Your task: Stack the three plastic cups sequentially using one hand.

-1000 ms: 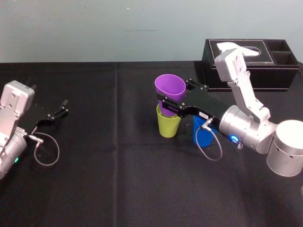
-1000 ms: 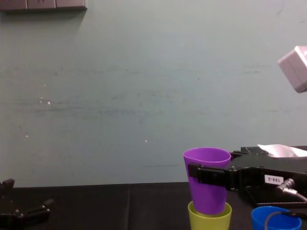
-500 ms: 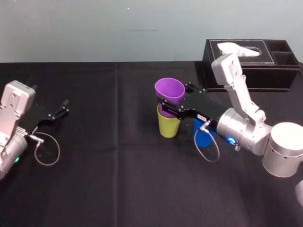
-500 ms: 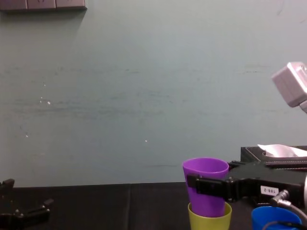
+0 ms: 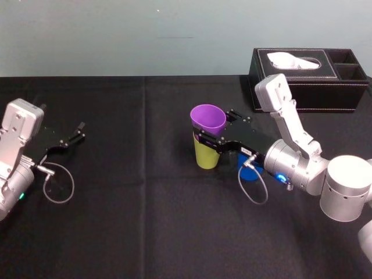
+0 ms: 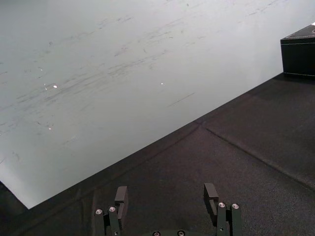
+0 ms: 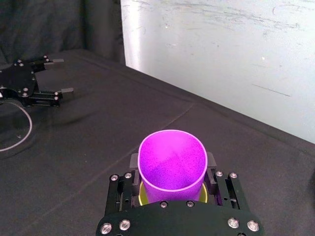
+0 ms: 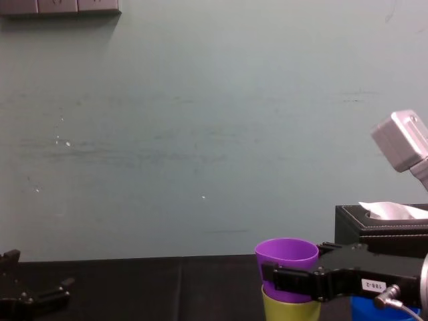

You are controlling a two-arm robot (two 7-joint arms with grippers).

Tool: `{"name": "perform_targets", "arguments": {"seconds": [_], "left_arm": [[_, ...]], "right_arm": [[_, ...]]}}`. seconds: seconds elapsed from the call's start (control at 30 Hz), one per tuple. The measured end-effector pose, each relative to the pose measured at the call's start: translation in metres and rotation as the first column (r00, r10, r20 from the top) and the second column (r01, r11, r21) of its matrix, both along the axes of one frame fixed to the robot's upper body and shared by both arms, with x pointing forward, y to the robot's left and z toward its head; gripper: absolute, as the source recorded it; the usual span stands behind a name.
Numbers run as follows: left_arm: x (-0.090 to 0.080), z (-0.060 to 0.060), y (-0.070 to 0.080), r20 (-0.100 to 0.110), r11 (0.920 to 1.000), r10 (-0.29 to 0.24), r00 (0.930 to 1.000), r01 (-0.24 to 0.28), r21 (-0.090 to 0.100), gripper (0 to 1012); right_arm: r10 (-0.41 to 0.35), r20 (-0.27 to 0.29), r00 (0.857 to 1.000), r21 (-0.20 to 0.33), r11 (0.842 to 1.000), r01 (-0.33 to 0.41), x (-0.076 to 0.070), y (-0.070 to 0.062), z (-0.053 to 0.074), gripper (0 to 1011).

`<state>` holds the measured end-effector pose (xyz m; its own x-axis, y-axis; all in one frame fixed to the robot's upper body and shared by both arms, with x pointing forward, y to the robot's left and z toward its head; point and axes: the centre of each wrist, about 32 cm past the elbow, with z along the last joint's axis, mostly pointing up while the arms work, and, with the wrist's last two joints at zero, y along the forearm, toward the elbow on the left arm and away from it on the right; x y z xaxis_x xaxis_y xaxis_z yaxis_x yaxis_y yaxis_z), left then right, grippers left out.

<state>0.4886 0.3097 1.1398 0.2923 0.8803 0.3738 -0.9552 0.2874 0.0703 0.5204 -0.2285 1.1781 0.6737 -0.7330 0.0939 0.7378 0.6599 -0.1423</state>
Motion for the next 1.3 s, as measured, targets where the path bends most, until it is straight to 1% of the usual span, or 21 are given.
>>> {"name": "perform_targets", "arguments": {"seconds": [0.5, 0.87, 1.1, 1.13, 1.2, 1.3], "left_arm": [[0.0000, 0.0000, 0.0000, 0.000, 1.0000, 0.000, 1.0000, 0.000, 0.000, 1011], [0.0000, 0.0000, 0.0000, 0.000, 1.0000, 0.000, 1.0000, 0.000, 0.000, 1012], [0.0000, 0.0000, 0.0000, 0.000, 1.0000, 0.000, 1.0000, 0.000, 0.000, 1011], [0.0000, 0.0000, 0.0000, 0.000, 1.0000, 0.000, 1.0000, 0.000, 0.000, 1011], [0.0000, 0.0000, 0.0000, 0.000, 1.0000, 0.000, 1.0000, 0.000, 0.000, 1011], [0.0000, 0.0000, 0.0000, 0.000, 1.0000, 0.000, 1.0000, 0.000, 0.000, 1011]], "right_arm": [[-0.004, -0.006, 1.000, -0.009, 1.000, 0.004, 0.0014, 0.0004, -0.0059, 726], [-0.004, -0.006, 1.000, -0.009, 1.000, 0.004, 0.0013, 0.0003, -0.0059, 728], [-0.004, -0.006, 1.000, -0.009, 1.000, 0.004, 0.0012, 0.0001, -0.0058, 915], [-0.004, -0.006, 1.000, -0.009, 1.000, 0.004, 0.0012, 0.0001, -0.0057, 926], [-0.004, -0.006, 1.000, -0.009, 1.000, 0.004, 0.0012, 0.0001, -0.0057, 990], [-0.004, -0.006, 1.000, -0.010, 1.000, 0.004, 0.0012, 0.0001, -0.0056, 1002]]}}
